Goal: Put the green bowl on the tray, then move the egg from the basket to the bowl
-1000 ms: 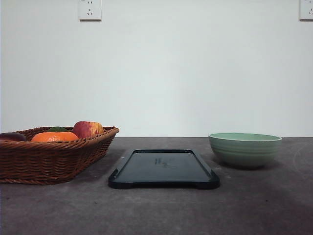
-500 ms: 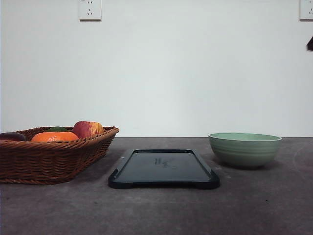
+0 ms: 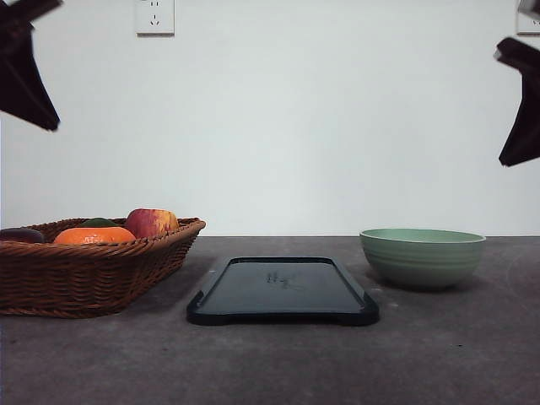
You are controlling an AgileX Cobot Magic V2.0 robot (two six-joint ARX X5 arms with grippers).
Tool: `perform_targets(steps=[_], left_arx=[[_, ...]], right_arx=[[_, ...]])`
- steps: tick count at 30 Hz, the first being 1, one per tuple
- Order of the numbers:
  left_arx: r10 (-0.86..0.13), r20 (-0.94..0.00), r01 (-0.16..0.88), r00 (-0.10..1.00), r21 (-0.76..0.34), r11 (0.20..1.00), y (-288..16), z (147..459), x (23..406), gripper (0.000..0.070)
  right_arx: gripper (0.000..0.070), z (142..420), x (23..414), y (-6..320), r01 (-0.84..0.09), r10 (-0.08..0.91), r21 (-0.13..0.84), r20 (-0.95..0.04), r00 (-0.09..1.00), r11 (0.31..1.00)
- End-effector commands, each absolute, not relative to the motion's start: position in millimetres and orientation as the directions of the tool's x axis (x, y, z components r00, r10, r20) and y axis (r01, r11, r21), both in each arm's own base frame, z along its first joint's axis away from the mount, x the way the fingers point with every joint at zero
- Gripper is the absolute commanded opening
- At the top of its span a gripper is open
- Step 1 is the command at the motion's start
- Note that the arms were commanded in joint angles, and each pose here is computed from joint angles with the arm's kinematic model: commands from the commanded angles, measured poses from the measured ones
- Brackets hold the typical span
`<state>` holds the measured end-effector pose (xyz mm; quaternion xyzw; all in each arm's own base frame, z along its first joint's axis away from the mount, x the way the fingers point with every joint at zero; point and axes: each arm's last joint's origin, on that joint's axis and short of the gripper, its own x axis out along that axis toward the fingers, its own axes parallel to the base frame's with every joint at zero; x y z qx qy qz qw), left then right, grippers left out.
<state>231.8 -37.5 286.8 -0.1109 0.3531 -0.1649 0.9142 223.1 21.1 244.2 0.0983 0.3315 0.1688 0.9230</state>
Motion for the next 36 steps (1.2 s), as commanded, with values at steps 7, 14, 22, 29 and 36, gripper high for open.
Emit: perform_targets(steps=[7,14,22,29,36], left_arx=[[-0.406,-0.605,0.280,0.686,-0.295,0.913,-45.2,290.2,236.2,0.0174],[-0.405,-0.612,0.277,0.679,-0.297,0.914,-45.1,289.6,235.3,0.0347],[-0.404,-0.612,0.272,0.679,-0.302,0.914,-45.1,289.5,235.4,0.0347],[-0.404,-0.611,0.272,0.681,-0.302,0.914,-45.1,289.7,235.5,0.0347],[-0.405,-0.608,0.273,0.683,-0.302,0.914,-45.1,289.9,235.7,0.0347]], right_arx=[[0.0189,246.9,225.5,22.8,-0.282,0.414,0.307,-0.580,0.701,0.909],[0.0300,247.9,223.2,22.5,-0.244,0.409,0.335,-0.626,0.664,0.910],[0.0301,284.0,246.4,16.2,-0.129,0.343,0.331,-0.747,0.570,0.935],[0.0300,300.1,288.5,13.0,-0.100,0.270,0.256,-0.814,0.514,0.961],[0.0299,278.6,328.5,13.8,-0.106,0.266,0.244,-0.855,0.445,0.964]])
